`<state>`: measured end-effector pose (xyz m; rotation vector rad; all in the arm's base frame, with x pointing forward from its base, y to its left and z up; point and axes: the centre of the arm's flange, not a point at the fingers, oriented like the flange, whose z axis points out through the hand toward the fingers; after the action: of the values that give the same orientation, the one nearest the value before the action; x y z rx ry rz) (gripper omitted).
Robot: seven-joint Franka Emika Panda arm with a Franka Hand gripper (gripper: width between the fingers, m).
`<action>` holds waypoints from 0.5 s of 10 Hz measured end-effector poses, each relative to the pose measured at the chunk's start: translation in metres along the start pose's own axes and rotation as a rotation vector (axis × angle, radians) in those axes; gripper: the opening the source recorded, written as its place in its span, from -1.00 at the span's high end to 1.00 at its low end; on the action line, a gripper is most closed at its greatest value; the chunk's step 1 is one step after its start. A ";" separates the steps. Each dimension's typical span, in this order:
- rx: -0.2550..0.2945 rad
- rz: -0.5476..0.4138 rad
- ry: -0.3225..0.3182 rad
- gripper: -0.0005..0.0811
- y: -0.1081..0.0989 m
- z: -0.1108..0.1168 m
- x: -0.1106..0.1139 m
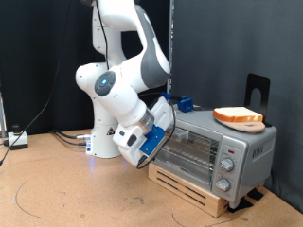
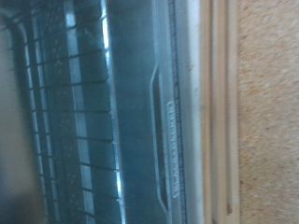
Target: Make a piece of toast with the oven
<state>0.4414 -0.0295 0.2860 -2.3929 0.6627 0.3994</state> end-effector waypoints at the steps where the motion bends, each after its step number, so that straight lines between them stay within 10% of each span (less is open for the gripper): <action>1: 0.010 0.014 0.020 -0.99 0.006 -0.009 0.005; 5: -0.075 0.114 0.091 -0.99 0.046 -0.025 0.024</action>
<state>0.4395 -0.0856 0.2727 -2.4630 0.8419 0.3701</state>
